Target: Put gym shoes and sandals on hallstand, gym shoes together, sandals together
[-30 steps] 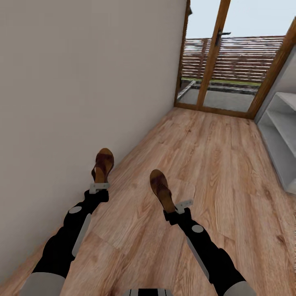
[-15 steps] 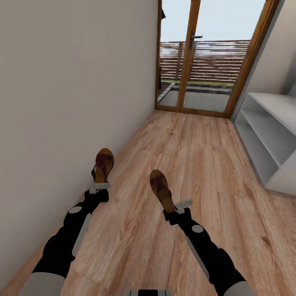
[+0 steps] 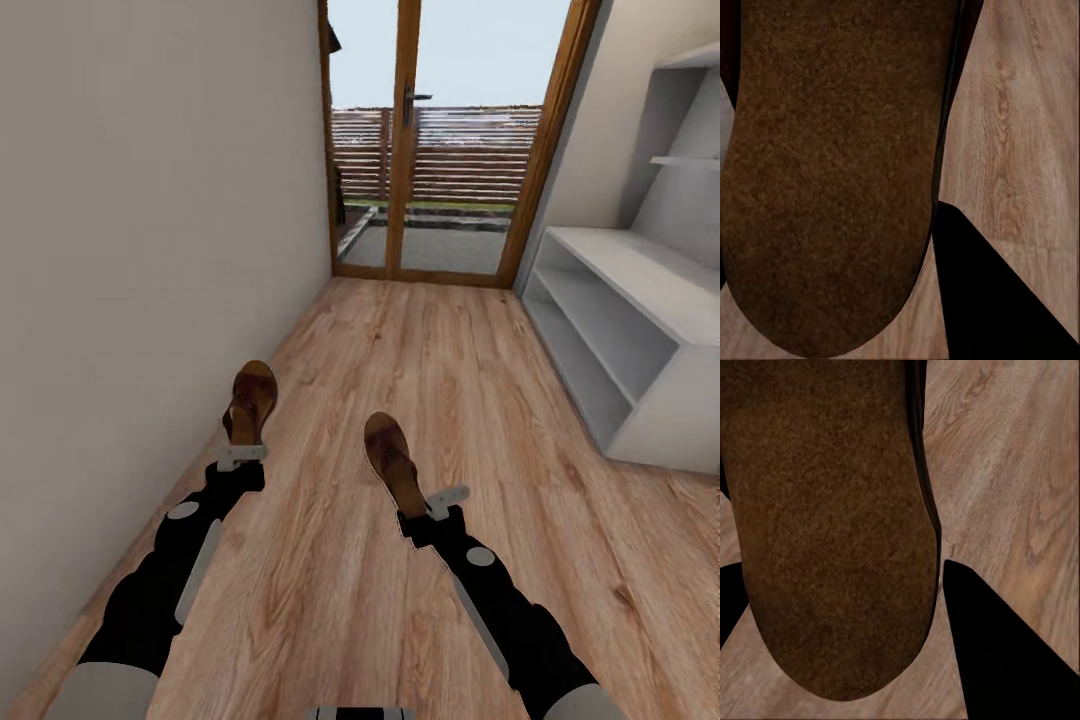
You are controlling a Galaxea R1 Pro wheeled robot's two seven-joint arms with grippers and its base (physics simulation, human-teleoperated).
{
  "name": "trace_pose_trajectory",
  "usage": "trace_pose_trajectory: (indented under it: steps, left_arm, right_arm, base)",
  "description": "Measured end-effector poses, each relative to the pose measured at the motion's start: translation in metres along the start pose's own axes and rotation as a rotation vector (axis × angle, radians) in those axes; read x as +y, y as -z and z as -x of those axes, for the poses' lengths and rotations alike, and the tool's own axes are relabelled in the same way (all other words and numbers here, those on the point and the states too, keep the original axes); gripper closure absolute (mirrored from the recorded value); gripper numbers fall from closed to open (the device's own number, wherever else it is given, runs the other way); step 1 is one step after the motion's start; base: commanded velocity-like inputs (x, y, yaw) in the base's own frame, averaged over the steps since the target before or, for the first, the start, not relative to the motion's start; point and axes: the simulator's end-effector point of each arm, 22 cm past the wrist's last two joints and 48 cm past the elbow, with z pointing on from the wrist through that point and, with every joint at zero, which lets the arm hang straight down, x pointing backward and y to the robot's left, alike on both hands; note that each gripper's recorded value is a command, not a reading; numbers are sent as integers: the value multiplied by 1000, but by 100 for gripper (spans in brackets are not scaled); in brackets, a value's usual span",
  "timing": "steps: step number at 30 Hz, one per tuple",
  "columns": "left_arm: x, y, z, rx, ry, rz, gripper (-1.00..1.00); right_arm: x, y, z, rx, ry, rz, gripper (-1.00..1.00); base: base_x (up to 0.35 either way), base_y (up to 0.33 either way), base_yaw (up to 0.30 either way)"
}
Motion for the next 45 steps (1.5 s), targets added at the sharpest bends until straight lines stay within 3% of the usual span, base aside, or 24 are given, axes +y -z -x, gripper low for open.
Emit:
trace_pose_trajectory:
  steps: [7, 19, 32, 45]
  left_arm:
    - [0, 1, 3, -4, 0, 0, 100]
    - [0, 2, 2, 0, 0, 0, 100]
    - [0, 3, 6, -6, 0, 0, 100]
    - [-1, 5, 9, -12, -1, -1, 100]
  right_arm:
    - [0, 1, 3, -5, 1, -1, 100]
    - [0, 1, 3, -4, 1, 0, 100]
    - [0, 3, 6, -10, 2, -1, 100]
    - [0, 4, 10, -17, 4, -2, 100]
  base:
    - [345, 0, -206]
    - [346, 0, -19]
    - [347, 0, -203]
    - [347, 0, -13]
